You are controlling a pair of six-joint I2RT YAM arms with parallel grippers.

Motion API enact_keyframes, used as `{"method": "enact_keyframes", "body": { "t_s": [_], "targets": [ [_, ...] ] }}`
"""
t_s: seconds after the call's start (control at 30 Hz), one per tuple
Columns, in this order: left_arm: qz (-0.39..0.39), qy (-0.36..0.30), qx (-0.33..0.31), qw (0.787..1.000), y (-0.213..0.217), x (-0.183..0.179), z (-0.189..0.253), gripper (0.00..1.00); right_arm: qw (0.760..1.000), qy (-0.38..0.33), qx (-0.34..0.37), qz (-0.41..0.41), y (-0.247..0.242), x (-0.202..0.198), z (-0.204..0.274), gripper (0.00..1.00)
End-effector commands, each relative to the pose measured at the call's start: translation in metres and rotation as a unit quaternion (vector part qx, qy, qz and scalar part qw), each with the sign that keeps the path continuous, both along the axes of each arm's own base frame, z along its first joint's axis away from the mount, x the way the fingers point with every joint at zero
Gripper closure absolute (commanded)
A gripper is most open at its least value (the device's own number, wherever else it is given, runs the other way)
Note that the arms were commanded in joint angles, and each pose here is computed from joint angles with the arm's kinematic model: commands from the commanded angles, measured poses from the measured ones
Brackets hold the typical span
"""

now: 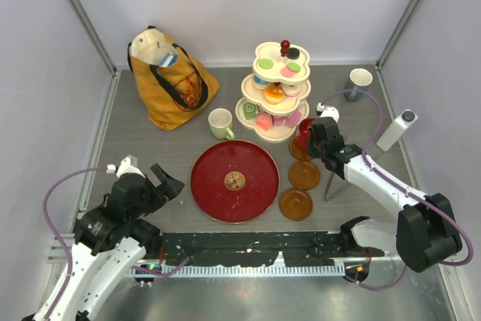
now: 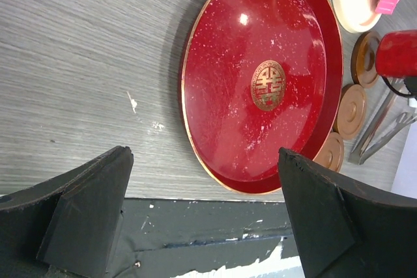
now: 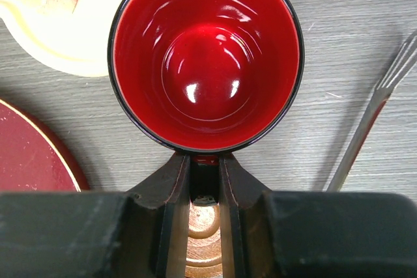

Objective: Serve the afternoon tea

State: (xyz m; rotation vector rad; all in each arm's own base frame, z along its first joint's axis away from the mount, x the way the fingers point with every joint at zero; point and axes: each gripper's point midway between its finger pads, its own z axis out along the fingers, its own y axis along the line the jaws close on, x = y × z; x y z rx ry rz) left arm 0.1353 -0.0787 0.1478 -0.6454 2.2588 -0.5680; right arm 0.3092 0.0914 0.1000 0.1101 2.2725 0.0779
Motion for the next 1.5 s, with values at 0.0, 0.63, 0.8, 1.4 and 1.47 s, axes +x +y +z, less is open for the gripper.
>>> {"method": "enact_keyframes", "body": {
  "t_s": [0.0,0.63,0.8,1.4,1.47],
  "targets": [
    [0.008,-0.001,-0.015,1.0,0.002,-0.006,0.004,0.0,0.998,-0.064,0.015,-0.005,0.011,0.024,0.023,0.94],
    [0.009,-0.002,-0.013,1.0,0.003,-0.006,0.005,0.0,0.998,-0.035,0.058,-0.017,0.017,0.002,0.032,0.11],
    [-0.031,-0.022,-0.017,0.999,-0.01,0.0,0.011,0.0,0.995,-0.07,0.06,-0.034,0.007,-0.002,0.065,0.09],
    [-0.025,-0.028,0.063,0.997,-0.026,0.077,0.019,0.0,0.978,-0.099,0.066,-0.169,-0.096,0.076,0.118,0.05],
    [-0.028,-0.019,0.079,0.996,-0.029,0.088,0.016,0.0,0.978,-0.093,0.056,-0.177,-0.107,0.094,0.118,0.05]
  ]
}}
